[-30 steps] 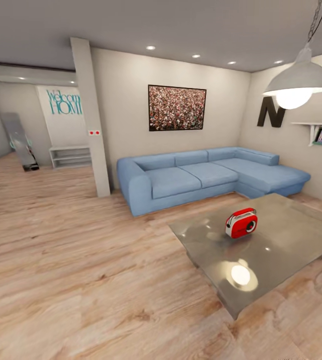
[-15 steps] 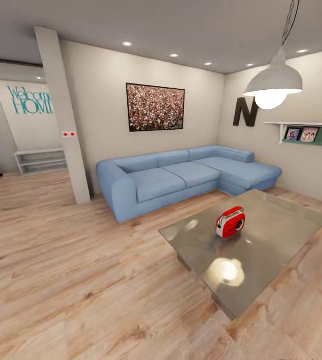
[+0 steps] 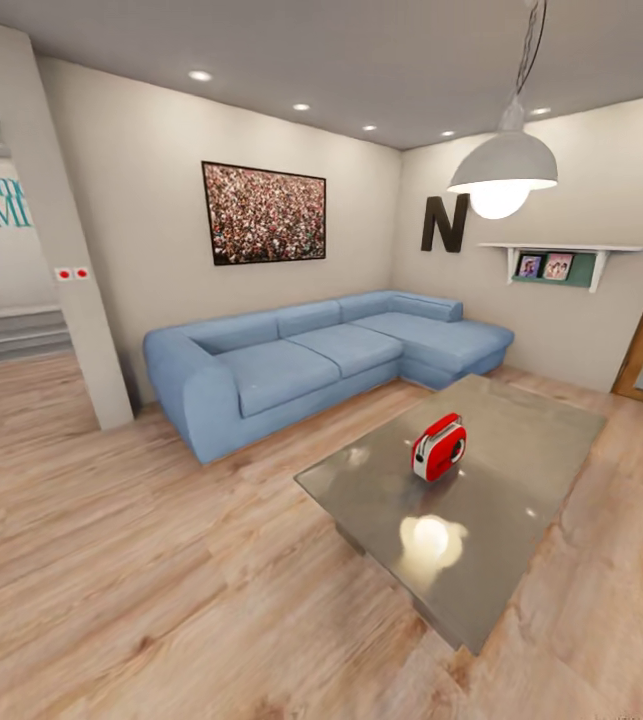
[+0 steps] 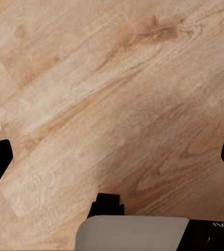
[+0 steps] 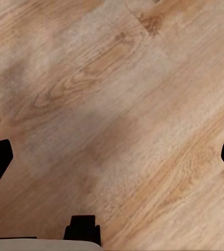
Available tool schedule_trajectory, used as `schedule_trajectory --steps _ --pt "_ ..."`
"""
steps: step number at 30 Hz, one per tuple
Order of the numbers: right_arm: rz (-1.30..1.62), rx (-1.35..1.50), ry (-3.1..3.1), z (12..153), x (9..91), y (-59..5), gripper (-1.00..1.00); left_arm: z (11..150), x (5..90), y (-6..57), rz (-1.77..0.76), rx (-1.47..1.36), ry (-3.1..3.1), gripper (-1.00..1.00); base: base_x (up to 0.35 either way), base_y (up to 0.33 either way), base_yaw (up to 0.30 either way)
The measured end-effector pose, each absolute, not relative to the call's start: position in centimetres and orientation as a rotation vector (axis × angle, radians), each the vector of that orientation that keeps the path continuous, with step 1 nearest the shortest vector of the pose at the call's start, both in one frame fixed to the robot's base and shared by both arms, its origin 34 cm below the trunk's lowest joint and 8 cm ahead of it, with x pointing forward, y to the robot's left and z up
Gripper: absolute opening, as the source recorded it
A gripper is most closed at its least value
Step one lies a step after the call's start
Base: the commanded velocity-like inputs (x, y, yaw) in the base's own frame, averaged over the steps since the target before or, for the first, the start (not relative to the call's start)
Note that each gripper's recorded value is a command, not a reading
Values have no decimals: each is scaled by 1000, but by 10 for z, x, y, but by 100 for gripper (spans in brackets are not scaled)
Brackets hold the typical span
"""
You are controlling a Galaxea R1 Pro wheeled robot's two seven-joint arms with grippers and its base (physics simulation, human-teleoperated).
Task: Turn on the radio receiver that's on the table in the living room.
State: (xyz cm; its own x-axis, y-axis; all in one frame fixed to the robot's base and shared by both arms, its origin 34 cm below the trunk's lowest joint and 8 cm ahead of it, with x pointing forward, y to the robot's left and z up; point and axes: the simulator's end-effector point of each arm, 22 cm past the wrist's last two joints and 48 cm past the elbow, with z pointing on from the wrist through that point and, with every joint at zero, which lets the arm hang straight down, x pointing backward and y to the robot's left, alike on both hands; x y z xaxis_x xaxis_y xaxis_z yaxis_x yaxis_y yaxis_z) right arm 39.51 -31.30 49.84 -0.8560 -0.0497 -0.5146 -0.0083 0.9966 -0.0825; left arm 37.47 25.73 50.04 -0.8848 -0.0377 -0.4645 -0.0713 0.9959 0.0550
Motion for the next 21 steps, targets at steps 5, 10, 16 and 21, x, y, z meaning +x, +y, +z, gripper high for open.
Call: schedule_trajectory --steps 5,10,16,21 --pt "-105 -40 2597 498 395 -313 100 500 375 258 100 -77 2657 100 258 231 -279" --pt "-104 -41 2597 498 395 -313 100 500 375 258 101 -77 2657 100 258 231 -279" --pt "-104 -41 2598 498 395 -313 100 500 375 258 101 -77 2657 100 258 231 -279" --pt "-104 -41 2597 498 395 -313 100 500 375 258 102 -77 2657 100 258 231 -279"
